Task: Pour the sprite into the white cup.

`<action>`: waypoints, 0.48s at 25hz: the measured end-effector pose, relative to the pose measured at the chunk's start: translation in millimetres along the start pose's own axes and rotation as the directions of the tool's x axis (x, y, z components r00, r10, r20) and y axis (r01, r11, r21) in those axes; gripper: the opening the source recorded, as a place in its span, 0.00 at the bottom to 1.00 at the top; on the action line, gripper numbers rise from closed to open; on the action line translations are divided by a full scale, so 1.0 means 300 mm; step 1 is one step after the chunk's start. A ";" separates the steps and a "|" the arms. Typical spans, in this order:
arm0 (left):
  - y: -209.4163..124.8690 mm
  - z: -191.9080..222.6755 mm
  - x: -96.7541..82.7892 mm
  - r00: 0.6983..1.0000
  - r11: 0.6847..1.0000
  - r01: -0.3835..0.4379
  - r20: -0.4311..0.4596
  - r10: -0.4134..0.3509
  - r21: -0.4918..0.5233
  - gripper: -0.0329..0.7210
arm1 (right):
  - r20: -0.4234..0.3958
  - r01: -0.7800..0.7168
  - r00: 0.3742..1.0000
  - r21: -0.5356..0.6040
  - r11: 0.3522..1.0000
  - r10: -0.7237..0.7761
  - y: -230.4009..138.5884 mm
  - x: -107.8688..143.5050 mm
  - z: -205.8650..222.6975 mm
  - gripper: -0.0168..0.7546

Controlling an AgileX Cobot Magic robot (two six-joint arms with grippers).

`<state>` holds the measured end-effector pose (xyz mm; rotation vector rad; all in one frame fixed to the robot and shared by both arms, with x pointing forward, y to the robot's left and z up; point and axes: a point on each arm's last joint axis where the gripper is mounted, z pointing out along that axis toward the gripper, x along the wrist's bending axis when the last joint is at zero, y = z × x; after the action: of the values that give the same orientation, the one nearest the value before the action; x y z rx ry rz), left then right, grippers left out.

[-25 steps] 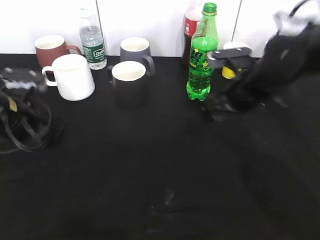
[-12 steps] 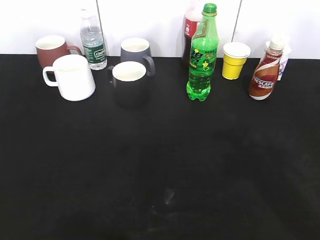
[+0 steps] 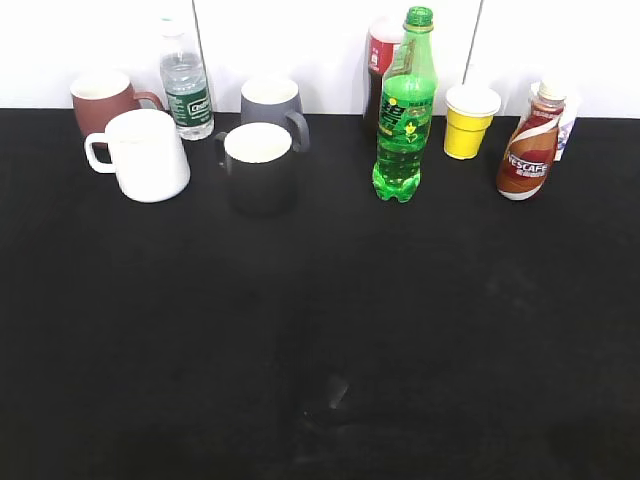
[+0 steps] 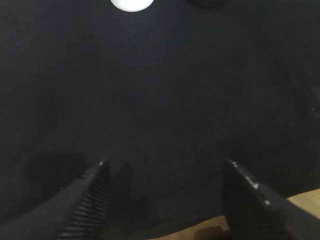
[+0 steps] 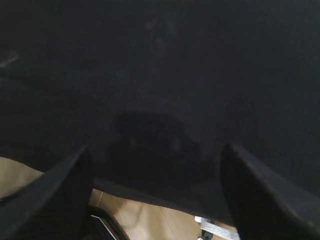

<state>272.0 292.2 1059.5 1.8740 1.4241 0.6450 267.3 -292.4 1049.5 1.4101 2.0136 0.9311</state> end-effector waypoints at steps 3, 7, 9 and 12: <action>0.000 0.000 0.000 1.000 1.000 -0.003 0.001 0.003 0.000 0.75 | 0.000 0.000 1.000 0.000 1.000 0.000 0.000 0.000 0.000 0.79; 0.000 0.000 0.000 1.000 1.000 -0.003 0.001 0.003 -0.001 0.71 | -0.003 -0.002 1.000 -0.001 1.000 0.002 0.000 0.001 0.000 0.78; 0.001 0.000 0.000 1.000 1.000 -0.003 0.001 0.003 -0.002 0.67 | -0.003 -0.002 1.000 -0.003 1.000 0.002 0.000 0.001 -0.001 0.78; -0.007 -0.015 0.004 0.999 0.999 0.026 -0.032 -0.027 -0.035 0.58 | 0.010 -0.018 1.000 -0.006 1.000 0.018 -0.001 0.000 -0.002 0.78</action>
<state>267.8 294.8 1060.7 1.8224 1.4476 0.6855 266.7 -292.7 1049.8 1.4291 1.9928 0.9346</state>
